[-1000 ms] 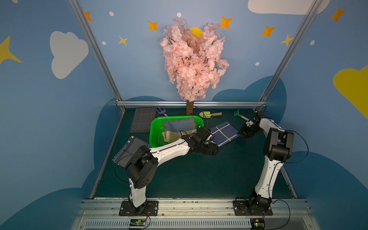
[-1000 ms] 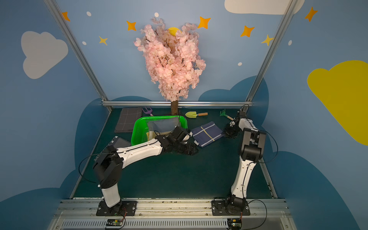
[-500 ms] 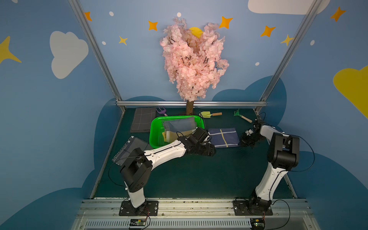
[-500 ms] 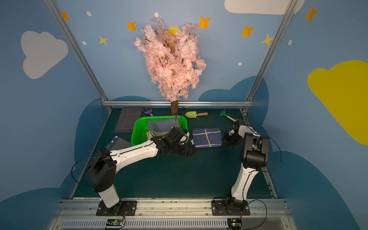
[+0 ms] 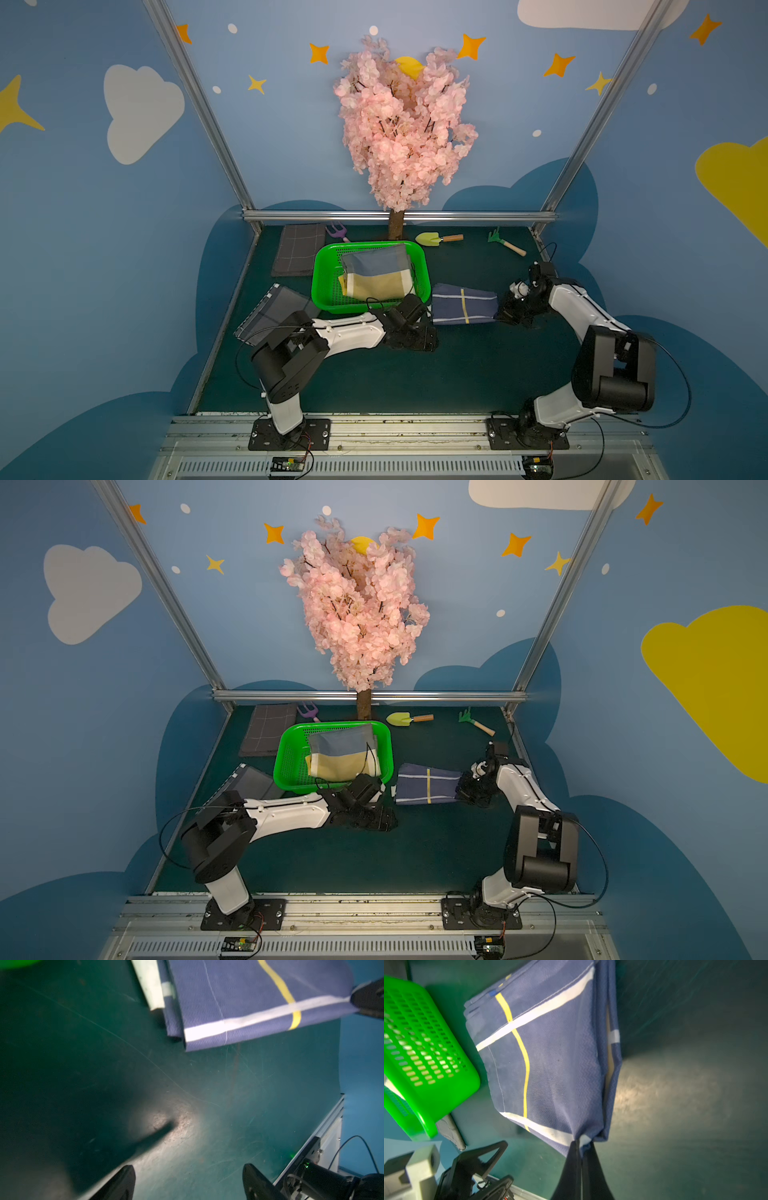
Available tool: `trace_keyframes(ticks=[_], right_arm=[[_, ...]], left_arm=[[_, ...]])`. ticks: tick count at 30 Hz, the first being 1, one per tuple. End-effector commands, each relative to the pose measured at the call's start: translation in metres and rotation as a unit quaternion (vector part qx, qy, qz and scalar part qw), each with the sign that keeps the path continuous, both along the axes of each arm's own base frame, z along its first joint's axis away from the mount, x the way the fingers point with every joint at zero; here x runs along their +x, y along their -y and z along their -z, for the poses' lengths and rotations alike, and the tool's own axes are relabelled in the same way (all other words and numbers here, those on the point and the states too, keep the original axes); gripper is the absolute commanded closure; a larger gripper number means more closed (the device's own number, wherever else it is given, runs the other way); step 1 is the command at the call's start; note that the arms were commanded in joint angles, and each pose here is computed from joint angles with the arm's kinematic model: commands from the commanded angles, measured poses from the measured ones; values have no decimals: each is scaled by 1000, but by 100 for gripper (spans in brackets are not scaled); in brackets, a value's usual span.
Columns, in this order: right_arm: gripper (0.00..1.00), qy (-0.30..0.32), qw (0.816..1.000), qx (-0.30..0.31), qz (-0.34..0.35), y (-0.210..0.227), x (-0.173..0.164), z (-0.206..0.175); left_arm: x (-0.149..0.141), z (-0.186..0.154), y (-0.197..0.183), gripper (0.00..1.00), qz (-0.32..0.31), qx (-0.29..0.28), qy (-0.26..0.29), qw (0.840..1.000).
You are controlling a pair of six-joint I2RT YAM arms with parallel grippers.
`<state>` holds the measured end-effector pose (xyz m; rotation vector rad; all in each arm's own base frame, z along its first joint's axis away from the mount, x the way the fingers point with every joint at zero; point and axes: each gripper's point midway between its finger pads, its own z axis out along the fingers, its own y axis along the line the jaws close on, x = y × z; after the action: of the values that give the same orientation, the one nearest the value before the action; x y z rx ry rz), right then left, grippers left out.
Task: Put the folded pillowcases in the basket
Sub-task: Move the pillowcase to the center of the board.
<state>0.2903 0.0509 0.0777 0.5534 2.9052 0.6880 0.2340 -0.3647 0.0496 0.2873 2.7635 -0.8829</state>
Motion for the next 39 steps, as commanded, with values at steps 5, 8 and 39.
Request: trace_keyframes(ticks=[5,8,39], right_arm=[[100,-32,999,8,-5,-7,-42,1],[100,-31,1000,3,0,-2,-52,-1],[100,6,998,59,18,-15,-60,-34]], left_arm=[[7,6,23,11,-33,-77,-16,996],[2,5,28,11,-44,-119,-34,991],[-20,58,35,35,-72,-130,-122,981]])
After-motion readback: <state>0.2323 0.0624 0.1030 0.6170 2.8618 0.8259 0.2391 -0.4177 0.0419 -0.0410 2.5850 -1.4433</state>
